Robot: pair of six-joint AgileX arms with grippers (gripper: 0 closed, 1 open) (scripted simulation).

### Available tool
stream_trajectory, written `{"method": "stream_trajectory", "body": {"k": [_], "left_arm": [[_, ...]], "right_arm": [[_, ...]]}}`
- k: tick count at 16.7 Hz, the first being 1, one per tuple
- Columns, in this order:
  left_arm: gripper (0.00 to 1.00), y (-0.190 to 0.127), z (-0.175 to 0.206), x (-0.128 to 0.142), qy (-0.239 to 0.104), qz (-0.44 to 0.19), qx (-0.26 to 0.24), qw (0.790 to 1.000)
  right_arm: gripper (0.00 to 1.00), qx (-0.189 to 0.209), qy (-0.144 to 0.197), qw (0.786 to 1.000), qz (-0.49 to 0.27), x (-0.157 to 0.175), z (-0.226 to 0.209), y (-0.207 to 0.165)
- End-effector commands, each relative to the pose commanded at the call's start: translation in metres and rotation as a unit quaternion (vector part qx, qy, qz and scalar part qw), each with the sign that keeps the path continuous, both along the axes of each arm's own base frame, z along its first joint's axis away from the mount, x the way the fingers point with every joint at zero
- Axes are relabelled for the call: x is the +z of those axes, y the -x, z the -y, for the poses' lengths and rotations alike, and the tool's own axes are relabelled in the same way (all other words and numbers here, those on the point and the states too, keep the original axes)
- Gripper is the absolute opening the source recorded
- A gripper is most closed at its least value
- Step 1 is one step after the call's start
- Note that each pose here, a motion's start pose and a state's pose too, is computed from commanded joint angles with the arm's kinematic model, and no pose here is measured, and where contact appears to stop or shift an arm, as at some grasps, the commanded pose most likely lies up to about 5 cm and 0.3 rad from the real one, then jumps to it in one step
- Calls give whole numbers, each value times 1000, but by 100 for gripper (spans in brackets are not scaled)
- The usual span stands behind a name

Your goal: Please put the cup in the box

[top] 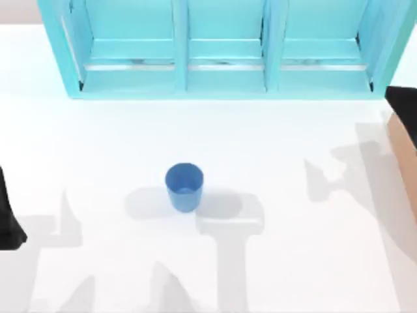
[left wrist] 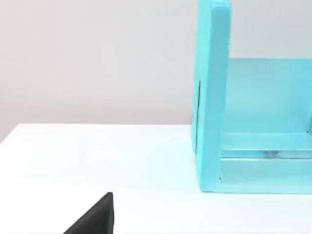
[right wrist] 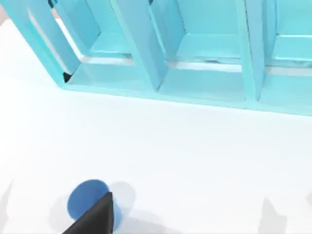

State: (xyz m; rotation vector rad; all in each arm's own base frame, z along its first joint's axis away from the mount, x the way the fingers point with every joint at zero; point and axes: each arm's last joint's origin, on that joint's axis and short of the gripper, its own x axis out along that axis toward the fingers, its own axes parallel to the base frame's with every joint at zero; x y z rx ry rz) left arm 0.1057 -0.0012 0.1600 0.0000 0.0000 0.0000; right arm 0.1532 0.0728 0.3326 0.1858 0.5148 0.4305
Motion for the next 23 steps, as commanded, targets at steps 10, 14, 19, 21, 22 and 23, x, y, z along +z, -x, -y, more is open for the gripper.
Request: {"method": "stream_trajectory", "body": {"k": [10, 14, 19, 21, 22, 23], "left_arm": [[100, 0, 0, 0, 0, 0, 0, 1000], [100, 0, 0, 0, 0, 0, 0, 1000], [100, 0, 0, 0, 0, 0, 0, 1000], [100, 0, 0, 0, 0, 0, 0, 1000], [100, 0, 0, 0, 0, 0, 0, 1000], [100, 0, 0, 0, 0, 0, 0, 1000]], "right_arm": [[100, 44, 92, 940, -327, 25, -208, -112], [100, -3, 157, 905, -396, -27, -270, -128], [100, -66, 195, 888, -412, -77, -311, -141], [100, -86, 199, 887, -408, -88, -319, -145], [100, -94, 200, 887, -406, -93, -321, -146], [100, -101, 201, 887, -404, -96, -322, -147]]}}
